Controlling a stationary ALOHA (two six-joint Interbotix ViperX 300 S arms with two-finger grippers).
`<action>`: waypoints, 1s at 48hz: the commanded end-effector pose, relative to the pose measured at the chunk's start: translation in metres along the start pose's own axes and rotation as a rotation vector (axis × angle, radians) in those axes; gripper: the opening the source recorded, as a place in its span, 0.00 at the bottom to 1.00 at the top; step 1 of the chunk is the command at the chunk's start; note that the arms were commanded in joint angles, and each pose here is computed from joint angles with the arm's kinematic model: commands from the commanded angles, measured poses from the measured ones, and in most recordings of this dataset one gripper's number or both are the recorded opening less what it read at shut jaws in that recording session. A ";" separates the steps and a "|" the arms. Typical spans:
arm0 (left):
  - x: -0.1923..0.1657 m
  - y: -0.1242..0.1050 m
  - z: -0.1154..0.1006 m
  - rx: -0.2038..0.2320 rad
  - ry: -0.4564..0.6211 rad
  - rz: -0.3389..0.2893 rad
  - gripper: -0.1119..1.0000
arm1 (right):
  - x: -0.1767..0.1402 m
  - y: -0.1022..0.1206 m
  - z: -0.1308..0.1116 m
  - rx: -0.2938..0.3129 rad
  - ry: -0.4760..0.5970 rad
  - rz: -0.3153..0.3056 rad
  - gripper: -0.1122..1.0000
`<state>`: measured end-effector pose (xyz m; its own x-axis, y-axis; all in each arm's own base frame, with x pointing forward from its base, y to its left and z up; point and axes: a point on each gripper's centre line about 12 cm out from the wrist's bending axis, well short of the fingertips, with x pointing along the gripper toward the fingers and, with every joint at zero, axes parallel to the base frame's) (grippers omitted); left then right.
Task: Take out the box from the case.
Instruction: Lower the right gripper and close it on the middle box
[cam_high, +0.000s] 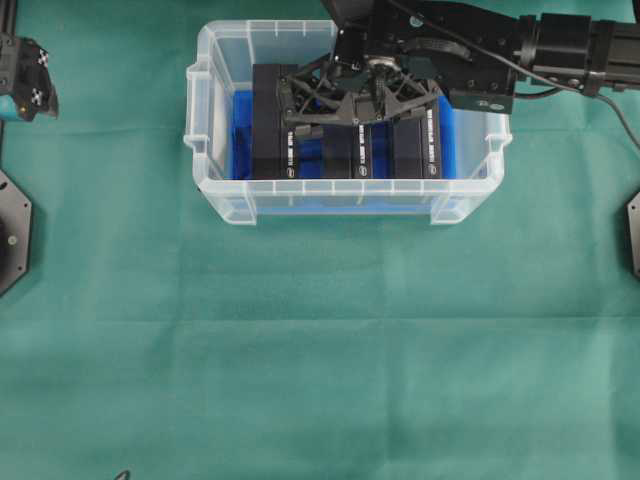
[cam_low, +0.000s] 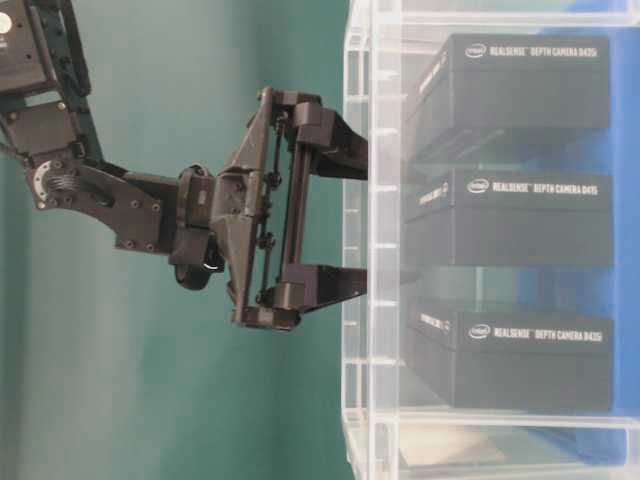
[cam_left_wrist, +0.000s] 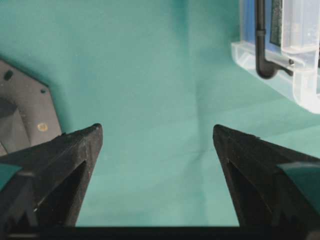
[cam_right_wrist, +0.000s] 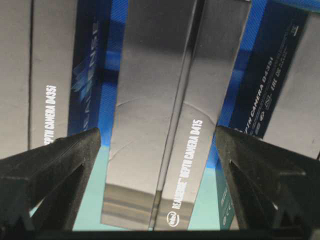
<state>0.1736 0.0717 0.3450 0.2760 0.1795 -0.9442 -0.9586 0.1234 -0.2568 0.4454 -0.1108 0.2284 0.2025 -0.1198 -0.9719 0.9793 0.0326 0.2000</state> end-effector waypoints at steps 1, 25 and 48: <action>-0.007 -0.003 0.003 -0.006 -0.012 -0.024 0.94 | -0.008 0.002 0.002 0.003 -0.006 0.027 0.95; -0.006 -0.003 0.003 -0.004 -0.012 -0.024 0.94 | 0.008 0.001 0.011 0.016 -0.007 0.016 0.95; -0.006 -0.003 0.003 -0.004 -0.012 -0.024 0.94 | 0.020 -0.003 0.008 0.028 0.018 -0.010 0.95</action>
<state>0.1738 0.0719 0.3451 0.2790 0.1795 -0.9434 -0.9578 0.1223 -0.2600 0.4454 -0.1209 0.1984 0.1617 -0.0958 -0.9822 0.9868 0.0037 0.1621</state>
